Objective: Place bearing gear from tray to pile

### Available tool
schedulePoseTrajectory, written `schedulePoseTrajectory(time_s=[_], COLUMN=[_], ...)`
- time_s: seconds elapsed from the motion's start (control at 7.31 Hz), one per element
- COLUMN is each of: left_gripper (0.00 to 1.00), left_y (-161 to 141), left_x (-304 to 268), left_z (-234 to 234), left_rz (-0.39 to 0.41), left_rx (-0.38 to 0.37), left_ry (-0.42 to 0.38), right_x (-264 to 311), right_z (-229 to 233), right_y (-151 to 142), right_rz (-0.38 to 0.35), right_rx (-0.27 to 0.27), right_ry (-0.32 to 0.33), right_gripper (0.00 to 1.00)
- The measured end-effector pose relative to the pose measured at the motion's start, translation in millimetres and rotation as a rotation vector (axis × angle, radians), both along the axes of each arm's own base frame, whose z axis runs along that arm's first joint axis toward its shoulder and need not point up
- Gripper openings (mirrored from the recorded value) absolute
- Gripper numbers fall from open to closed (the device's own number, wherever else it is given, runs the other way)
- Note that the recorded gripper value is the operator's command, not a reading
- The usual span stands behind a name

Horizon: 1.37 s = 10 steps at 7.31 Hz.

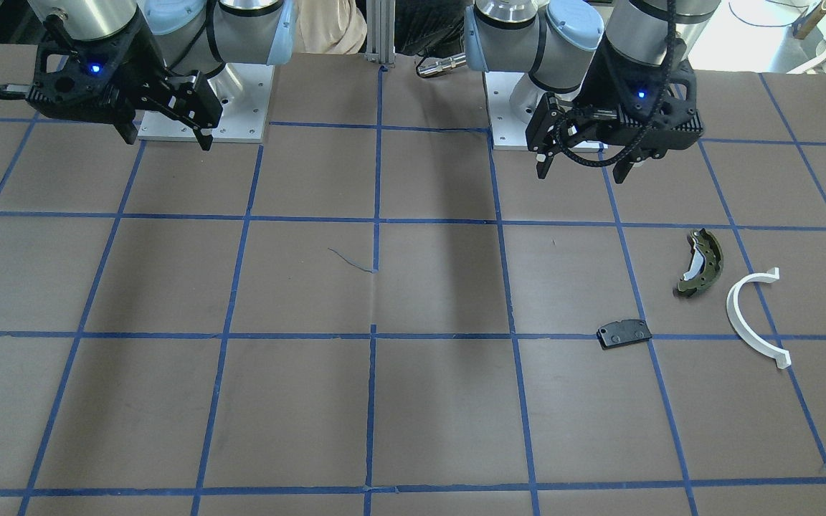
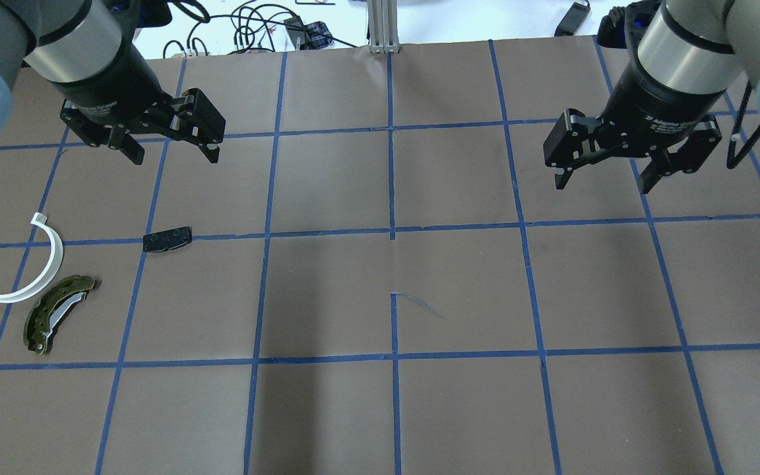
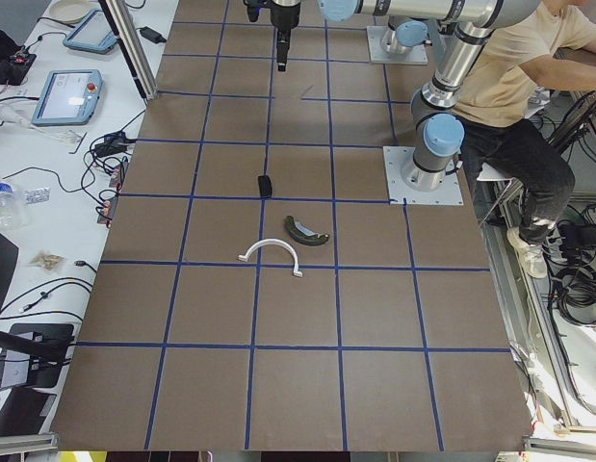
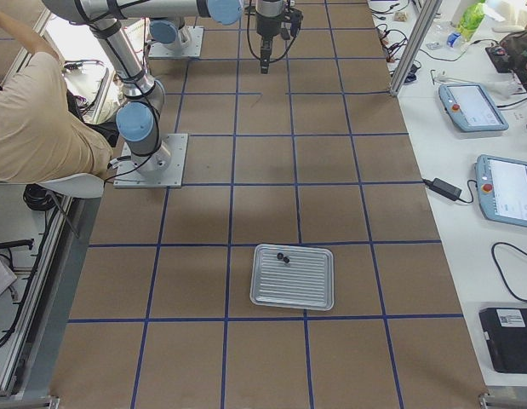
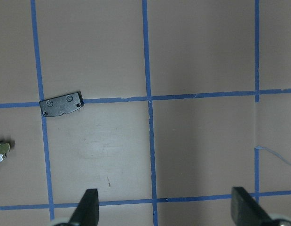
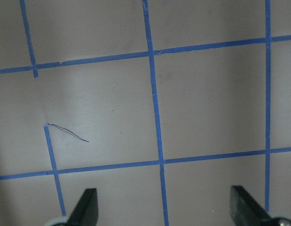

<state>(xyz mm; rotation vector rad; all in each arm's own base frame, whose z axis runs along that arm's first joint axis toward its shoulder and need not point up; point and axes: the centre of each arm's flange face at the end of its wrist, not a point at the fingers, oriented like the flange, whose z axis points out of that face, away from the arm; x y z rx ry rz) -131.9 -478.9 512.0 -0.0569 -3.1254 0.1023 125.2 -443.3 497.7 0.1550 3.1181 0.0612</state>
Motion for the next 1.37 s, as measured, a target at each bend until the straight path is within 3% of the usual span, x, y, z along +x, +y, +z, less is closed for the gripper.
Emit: schedulePoseTrajectory(time_s=[1.37], left_gripper=[1.00], left_y=[0.7], left_x=[0.4], left_z=[-0.6], left_rz=[0.000], left_rx=[0.002], left_ry=[-0.004], right_x=[0.2], right_z=[-9.2], right_y=[2.2], right_rz=[0.005], right_rx=[0.021], right_ry=[-0.002], right_gripper=[1.00])
